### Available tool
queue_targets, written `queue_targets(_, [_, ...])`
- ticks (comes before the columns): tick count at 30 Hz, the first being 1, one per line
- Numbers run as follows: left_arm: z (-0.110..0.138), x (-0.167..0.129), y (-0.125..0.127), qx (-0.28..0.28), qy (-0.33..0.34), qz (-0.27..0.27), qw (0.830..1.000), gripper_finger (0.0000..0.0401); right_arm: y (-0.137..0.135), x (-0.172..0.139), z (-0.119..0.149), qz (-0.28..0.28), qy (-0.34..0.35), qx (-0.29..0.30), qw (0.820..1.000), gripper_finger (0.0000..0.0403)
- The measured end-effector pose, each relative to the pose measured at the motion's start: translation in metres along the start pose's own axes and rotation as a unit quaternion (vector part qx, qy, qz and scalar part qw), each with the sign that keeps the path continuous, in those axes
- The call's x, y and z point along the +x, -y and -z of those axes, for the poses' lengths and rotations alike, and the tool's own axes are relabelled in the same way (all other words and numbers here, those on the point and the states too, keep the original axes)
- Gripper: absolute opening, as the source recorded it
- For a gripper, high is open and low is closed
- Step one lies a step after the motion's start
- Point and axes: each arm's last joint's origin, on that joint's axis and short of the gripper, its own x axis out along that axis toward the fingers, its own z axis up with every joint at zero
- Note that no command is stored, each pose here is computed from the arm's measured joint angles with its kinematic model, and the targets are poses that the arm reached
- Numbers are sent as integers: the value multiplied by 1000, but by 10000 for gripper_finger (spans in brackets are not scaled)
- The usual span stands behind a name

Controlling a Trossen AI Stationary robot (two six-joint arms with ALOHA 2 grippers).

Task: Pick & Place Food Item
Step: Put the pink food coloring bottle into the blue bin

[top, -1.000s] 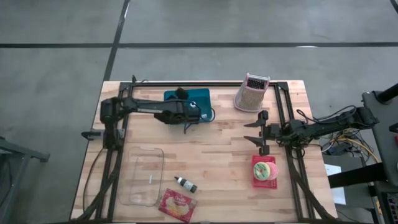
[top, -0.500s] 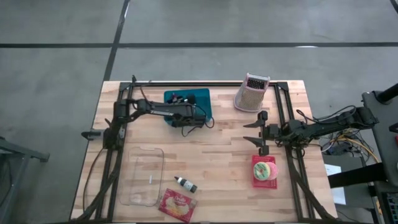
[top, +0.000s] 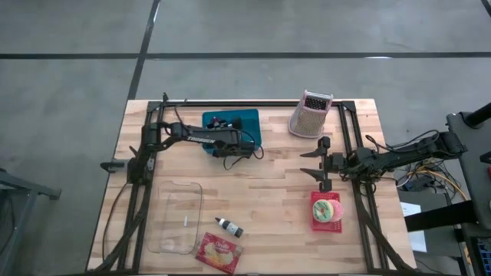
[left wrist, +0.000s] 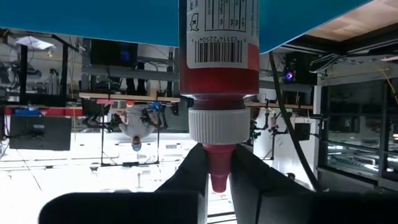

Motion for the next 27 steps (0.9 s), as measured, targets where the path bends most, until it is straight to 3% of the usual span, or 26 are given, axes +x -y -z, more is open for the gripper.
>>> queue_targets(11, [-15,-5,0,52,44,-9,998,35,0,0,0,0,0,4,1000,219])
queue_targets(27, [-24,-5,-1,39,85,-10,996,35,0,0,0,0,0,3,1000,219])
